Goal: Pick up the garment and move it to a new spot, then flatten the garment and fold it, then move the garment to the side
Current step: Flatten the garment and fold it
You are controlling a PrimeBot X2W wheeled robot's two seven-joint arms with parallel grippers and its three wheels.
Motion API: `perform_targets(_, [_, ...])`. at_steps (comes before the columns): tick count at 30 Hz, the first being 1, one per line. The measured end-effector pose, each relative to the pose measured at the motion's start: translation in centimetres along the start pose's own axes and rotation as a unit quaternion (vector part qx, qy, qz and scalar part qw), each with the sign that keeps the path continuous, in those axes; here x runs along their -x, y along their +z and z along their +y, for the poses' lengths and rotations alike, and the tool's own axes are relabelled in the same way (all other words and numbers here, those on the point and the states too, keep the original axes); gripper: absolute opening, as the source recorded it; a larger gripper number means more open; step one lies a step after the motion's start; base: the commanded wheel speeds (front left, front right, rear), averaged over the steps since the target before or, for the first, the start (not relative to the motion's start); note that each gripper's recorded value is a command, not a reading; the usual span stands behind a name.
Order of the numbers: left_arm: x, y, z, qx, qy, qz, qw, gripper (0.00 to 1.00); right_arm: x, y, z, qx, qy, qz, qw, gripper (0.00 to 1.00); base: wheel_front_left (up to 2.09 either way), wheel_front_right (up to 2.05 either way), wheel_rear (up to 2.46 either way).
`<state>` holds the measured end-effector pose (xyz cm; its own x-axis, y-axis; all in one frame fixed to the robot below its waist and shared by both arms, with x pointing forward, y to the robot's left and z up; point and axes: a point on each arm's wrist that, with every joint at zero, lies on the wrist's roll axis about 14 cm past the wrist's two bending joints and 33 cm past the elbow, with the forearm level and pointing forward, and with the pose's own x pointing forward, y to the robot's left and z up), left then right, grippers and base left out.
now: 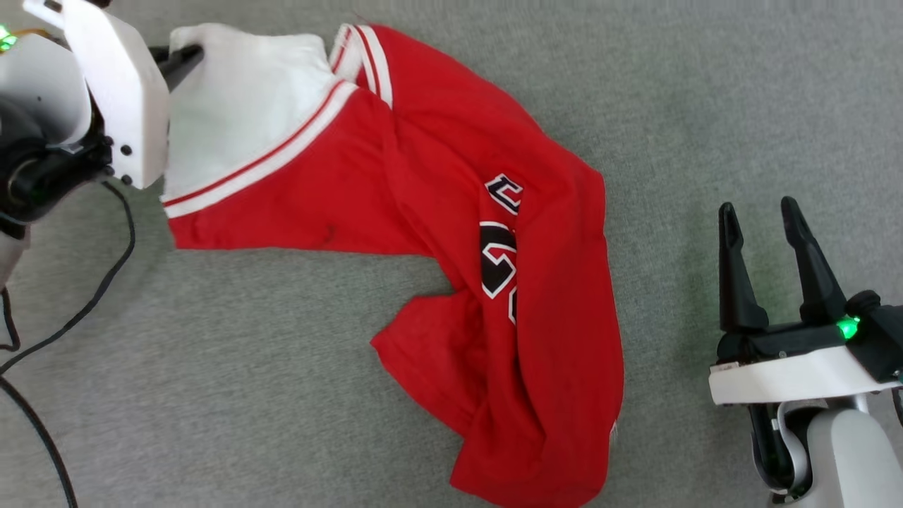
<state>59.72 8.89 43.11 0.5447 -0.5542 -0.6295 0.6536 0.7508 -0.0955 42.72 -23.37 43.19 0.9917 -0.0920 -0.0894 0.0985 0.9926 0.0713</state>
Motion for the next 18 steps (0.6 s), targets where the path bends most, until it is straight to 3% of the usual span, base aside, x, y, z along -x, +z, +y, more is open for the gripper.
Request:
perform_targets(5, [4.7, 4.6, -1.1, -0.033, 0.008, -0.112, 0.993, 0.0, 0.6, 1.4, 0.7, 0.004, 0.011, -0.017, 1.0, 1.0, 0.0, 0.0, 0.0])
perform_targets(11, [11.9, 6.8, -2.7, -0.049, 0.016, -0.215, 0.975, 0.0, 1.3, 2.7, 2.3, -0.001, 0.033, -0.033, 0.999, 1.0, 0.0, 0.0, 0.0])
perform_targets(18, [19.1, 1.5, -2.6, -0.039, 0.06, -0.224, 0.972, 0.0, 1.6, 3.9, 5.4, -0.006, 0.076, -0.049, 0.996, 1.0, 0.0, 0.0, 0.0])
